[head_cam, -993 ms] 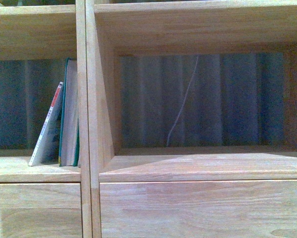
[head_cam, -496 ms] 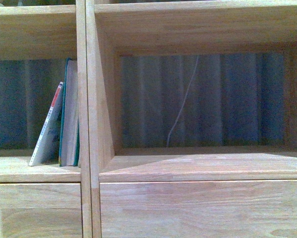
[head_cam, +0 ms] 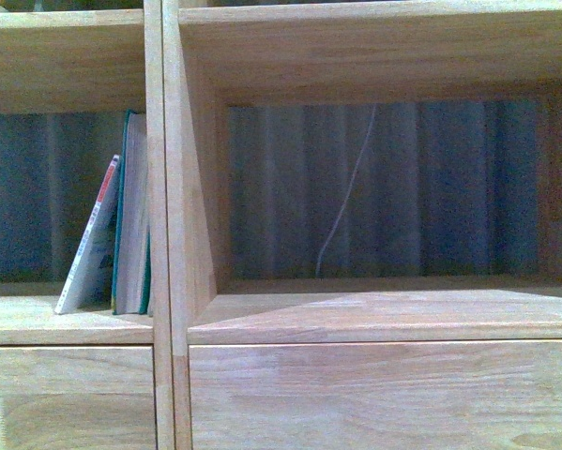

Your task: Organize books on shelf

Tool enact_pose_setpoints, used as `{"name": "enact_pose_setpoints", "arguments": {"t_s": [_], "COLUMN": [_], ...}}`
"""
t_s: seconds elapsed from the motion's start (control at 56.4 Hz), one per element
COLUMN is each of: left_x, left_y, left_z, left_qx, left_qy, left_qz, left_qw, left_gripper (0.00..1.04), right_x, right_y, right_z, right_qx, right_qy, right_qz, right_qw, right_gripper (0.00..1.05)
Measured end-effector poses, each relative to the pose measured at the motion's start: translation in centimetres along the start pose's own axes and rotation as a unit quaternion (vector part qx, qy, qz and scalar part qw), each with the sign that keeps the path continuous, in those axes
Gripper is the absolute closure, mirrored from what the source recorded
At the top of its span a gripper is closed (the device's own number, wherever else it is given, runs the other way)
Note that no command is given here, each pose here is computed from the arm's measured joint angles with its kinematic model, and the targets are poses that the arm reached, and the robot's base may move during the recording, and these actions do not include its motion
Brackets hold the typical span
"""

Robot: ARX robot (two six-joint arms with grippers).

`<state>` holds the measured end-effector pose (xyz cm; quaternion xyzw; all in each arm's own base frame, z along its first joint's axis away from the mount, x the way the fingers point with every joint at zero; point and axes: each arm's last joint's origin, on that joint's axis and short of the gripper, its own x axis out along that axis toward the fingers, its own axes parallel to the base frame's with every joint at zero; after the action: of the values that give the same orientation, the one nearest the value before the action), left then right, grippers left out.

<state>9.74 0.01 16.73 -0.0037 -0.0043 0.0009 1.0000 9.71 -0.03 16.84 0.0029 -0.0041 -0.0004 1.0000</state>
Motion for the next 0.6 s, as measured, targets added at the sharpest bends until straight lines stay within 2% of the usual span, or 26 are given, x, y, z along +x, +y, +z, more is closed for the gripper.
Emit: {"name": "enact_pose_setpoints", "arguments": {"t_s": [0.071, 0.142, 0.603], "left_x": [0.0, 0.0, 0.0], "left_y": [0.0, 0.0, 0.0], "left_z": [0.0, 0.0, 0.0], "left_qx": [-0.001, 0.0, 0.0], "left_qy": [0.0, 0.0, 0.0], "left_qz": [0.0, 0.0, 0.0], "left_qw": [1.0, 1.0, 1.0], "left_gripper": [1.01, 0.89, 0.11], "right_x": [0.0, 0.0, 0.0], "right_y": [0.0, 0.0, 0.0], "right_z": [0.0, 0.0, 0.0], "right_qx": [0.0, -0.001, -0.001], "right_qy": [0.0, 0.0, 0.0], "right_qz": [0.0, 0.0, 0.0], "right_qw": [1.0, 1.0, 1.0], "right_gripper": [1.02, 1.01, 0.25]}}
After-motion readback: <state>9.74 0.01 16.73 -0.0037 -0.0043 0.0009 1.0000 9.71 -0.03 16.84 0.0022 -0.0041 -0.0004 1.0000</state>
